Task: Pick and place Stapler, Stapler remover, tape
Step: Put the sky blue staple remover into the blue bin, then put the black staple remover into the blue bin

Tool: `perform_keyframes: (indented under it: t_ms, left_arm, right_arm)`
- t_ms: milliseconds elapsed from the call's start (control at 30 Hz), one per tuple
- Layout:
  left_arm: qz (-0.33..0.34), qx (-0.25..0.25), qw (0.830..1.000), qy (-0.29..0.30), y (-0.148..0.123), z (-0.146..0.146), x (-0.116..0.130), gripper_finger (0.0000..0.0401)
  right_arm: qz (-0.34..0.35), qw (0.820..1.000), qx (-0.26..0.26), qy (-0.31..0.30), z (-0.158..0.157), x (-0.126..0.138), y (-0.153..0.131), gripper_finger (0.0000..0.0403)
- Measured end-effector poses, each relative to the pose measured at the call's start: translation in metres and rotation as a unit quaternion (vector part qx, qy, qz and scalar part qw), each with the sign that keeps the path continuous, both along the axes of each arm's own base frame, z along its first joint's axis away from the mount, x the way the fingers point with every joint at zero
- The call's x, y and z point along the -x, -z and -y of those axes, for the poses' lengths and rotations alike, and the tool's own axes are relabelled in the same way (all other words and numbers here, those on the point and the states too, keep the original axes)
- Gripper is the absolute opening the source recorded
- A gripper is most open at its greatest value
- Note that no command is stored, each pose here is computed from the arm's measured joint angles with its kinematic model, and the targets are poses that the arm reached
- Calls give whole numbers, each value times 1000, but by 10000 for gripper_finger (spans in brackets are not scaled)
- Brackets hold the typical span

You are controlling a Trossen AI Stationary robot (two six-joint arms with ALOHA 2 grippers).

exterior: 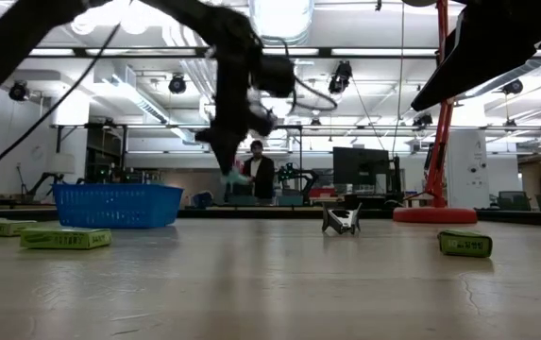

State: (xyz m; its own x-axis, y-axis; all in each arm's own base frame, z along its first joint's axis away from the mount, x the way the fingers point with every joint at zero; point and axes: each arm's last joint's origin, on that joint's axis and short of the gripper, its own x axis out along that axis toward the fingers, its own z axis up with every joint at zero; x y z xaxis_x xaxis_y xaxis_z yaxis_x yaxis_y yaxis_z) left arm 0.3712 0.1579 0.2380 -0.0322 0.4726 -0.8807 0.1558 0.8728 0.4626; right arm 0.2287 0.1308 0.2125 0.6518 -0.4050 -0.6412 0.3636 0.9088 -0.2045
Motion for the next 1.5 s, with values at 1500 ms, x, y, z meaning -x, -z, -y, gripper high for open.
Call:
perform_keyframes:
  t_ms: [1500]
  left_arm:
    - [69,158,963,-206,6,95,113,96]
  right_arm:
    - [2,1000,2,2,1,0,0,219]
